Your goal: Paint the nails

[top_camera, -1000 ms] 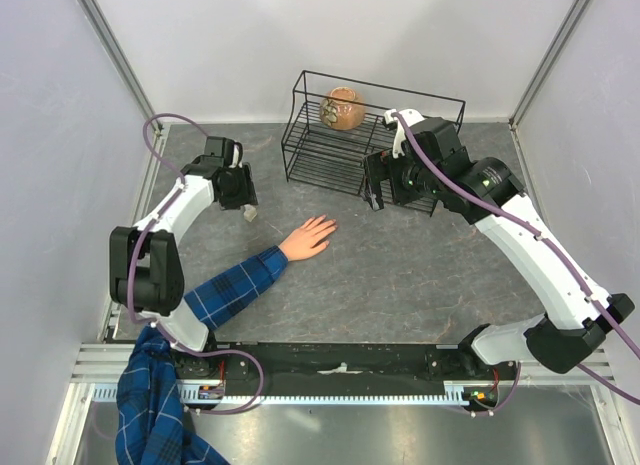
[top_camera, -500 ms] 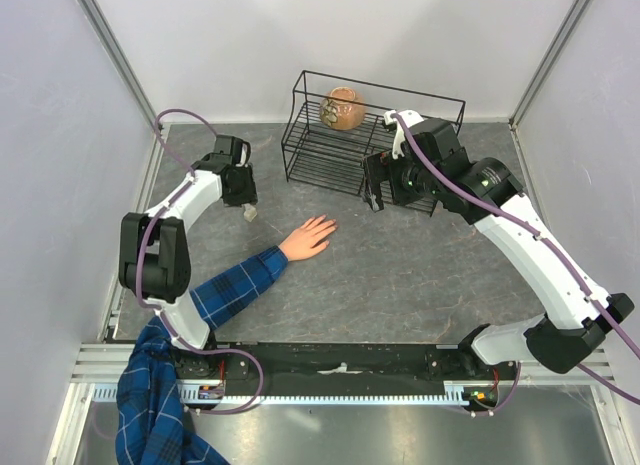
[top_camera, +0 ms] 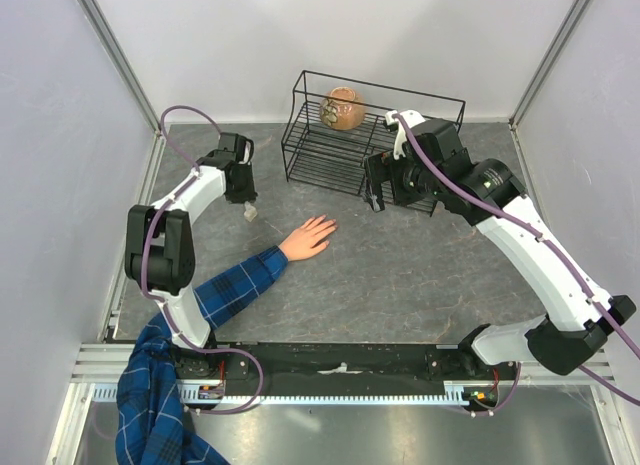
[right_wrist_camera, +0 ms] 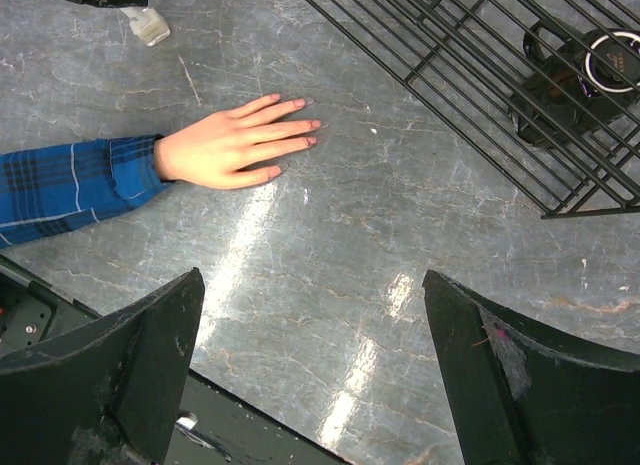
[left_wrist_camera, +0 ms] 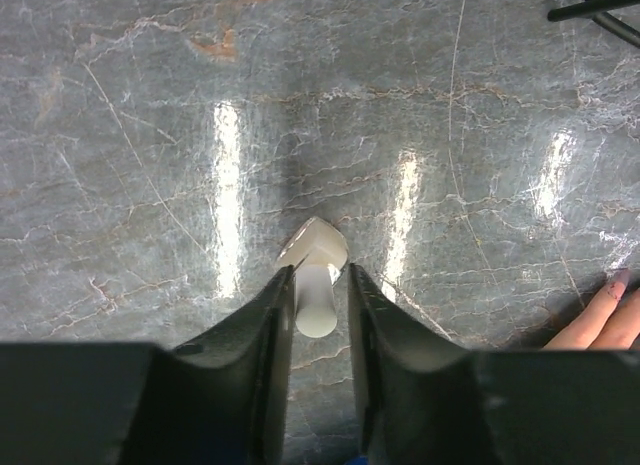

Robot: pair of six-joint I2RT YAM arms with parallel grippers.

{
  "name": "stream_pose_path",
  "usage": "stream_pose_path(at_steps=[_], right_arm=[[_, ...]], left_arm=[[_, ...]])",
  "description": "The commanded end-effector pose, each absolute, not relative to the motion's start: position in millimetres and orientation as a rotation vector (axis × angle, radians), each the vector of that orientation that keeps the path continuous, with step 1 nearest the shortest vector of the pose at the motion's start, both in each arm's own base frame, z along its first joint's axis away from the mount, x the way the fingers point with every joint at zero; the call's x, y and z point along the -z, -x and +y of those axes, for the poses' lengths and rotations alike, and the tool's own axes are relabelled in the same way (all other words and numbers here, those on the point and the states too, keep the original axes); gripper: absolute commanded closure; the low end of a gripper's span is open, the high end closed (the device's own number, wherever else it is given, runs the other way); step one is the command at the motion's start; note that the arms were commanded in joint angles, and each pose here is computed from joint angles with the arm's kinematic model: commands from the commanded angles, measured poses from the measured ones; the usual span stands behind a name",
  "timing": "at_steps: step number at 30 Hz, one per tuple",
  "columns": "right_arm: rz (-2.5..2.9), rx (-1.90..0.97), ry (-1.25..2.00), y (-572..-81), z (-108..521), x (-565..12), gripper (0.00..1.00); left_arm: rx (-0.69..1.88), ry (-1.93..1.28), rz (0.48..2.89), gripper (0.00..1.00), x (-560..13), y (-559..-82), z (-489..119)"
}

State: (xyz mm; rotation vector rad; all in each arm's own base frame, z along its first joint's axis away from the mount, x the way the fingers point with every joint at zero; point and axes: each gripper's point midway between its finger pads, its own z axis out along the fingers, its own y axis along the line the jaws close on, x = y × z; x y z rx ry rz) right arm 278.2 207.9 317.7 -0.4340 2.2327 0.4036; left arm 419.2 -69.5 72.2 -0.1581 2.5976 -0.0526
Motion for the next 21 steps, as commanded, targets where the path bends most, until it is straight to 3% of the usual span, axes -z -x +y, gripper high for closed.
stream_pose_path(at_steps=[1, 4, 10, 21], right_arm=[[2.200, -0.417, 0.420, -275, 206, -325, 0.02], [2.208, -0.414, 0.417, -275, 206, -322, 0.02], [2.213, -0.420, 0.412, -273, 205, -318, 0.02], [2.210, -0.377, 0.453, -297, 224, -293, 0.02]], left_arm=[[-0.002, 0.100, 2.569, 0.70, -82, -430, -71], [-0.033, 0.085, 2.576, 0.71, -80, -426, -71], [-0.067, 0.090, 2.582, 0.62, -80, -422, -68], [0.013, 0.213, 2.502, 0.33, -133, -415, -70]])
